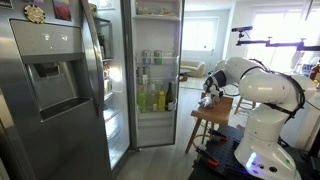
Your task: Pick up the can from the stool and put it in the fridge
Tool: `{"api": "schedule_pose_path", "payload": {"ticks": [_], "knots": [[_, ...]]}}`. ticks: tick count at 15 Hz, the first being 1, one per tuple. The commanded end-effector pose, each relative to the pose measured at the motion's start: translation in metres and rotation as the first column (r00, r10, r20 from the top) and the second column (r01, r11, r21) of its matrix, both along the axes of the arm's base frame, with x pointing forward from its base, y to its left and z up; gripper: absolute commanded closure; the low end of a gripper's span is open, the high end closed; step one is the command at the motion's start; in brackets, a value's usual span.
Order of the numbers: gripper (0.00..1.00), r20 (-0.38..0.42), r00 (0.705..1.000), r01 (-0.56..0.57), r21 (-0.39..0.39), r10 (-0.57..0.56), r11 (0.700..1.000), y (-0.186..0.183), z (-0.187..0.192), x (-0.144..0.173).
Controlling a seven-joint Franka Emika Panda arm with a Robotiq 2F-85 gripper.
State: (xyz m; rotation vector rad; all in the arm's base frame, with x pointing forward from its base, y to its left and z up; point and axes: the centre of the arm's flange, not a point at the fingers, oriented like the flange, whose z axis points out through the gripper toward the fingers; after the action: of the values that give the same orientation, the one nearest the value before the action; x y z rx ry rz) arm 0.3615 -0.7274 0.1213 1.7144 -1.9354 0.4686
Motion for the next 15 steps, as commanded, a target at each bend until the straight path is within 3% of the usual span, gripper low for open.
{"api": "schedule_pose_path", "payload": {"ticks": [1,8,15], "knots": [[0.51,0.041,0.999,-0.020,-0.029,0.021,0.999,0.036,0.048,-0.032],[0.51,0.069,0.997,-0.028,-0.103,0.035,0.994,0.054,0.080,-0.056],[0.51,0.110,0.992,-0.049,-0.139,0.064,0.989,0.095,0.105,-0.071]]}}
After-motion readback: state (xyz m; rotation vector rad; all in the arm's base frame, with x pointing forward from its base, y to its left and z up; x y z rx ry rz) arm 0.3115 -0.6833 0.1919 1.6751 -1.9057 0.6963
